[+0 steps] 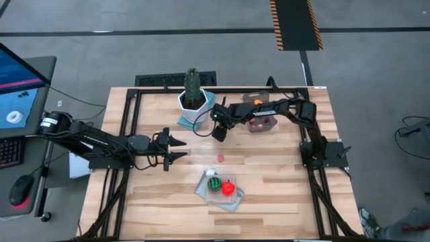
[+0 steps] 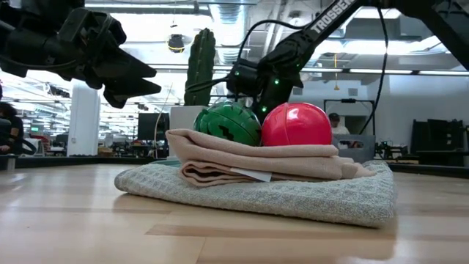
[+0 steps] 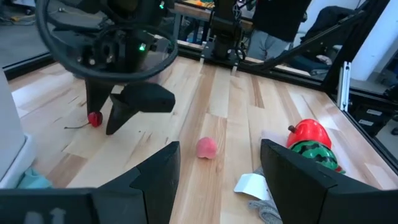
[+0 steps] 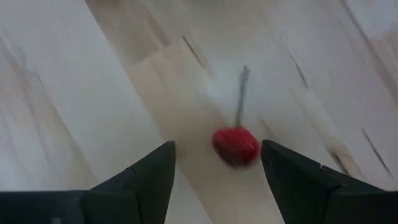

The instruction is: Pick and placing Produce into tupperware

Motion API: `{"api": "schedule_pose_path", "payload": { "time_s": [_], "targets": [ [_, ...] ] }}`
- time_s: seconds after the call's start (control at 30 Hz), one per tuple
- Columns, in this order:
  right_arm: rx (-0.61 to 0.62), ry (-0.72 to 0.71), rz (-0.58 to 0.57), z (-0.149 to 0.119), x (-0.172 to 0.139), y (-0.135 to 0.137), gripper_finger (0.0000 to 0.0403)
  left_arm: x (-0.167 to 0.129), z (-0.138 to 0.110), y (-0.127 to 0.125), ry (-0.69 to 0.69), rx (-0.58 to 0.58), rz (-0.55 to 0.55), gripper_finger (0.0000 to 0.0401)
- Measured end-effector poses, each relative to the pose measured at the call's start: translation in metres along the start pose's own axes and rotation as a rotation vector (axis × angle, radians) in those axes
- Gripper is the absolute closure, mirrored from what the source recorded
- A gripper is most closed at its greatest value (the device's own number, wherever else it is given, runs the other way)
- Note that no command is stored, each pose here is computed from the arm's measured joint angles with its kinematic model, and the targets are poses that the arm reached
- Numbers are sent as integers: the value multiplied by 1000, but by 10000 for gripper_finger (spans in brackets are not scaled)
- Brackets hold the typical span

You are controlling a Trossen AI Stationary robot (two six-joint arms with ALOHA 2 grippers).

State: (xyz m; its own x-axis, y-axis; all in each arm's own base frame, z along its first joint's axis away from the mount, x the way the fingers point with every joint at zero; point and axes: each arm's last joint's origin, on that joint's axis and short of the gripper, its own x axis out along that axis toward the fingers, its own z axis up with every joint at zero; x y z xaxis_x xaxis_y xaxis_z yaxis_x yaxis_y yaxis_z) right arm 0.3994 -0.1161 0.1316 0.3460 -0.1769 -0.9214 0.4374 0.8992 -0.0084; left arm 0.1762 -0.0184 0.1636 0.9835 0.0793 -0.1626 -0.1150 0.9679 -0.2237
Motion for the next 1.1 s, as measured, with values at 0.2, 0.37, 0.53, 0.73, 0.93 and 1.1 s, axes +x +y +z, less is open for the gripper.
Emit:
{"api": "schedule_pose_path", "payload": {
  "time_s": [0.2, 0.37, 0.53, 0.73, 0.93, 1.1],
  "targets": [
    [-21, -15, 0, 1, 5, 4, 147, -1, -1, -2, 3, 3, -12, 188],
    [-34, -48, 7, 3, 6, 7, 171, -1, -1, -4, 5, 6, -16, 188],
    [-30, -51, 10, 3, 6, 7, 216, -1, -1, -4, 8, 6, -15, 188],
    [-30, -54, 11, 3, 7, 8, 301, -1, -2, -4, 11, 6, -14, 188],
    [-41, -54, 11, 2, 5, 13, 346, -1, -2, -4, 11, 2, -14, 188],
    [-55, -29, 26, -2, -3, 24, 327, -1, -2, -4, 11, 1, -13, 188]
  ]
}}
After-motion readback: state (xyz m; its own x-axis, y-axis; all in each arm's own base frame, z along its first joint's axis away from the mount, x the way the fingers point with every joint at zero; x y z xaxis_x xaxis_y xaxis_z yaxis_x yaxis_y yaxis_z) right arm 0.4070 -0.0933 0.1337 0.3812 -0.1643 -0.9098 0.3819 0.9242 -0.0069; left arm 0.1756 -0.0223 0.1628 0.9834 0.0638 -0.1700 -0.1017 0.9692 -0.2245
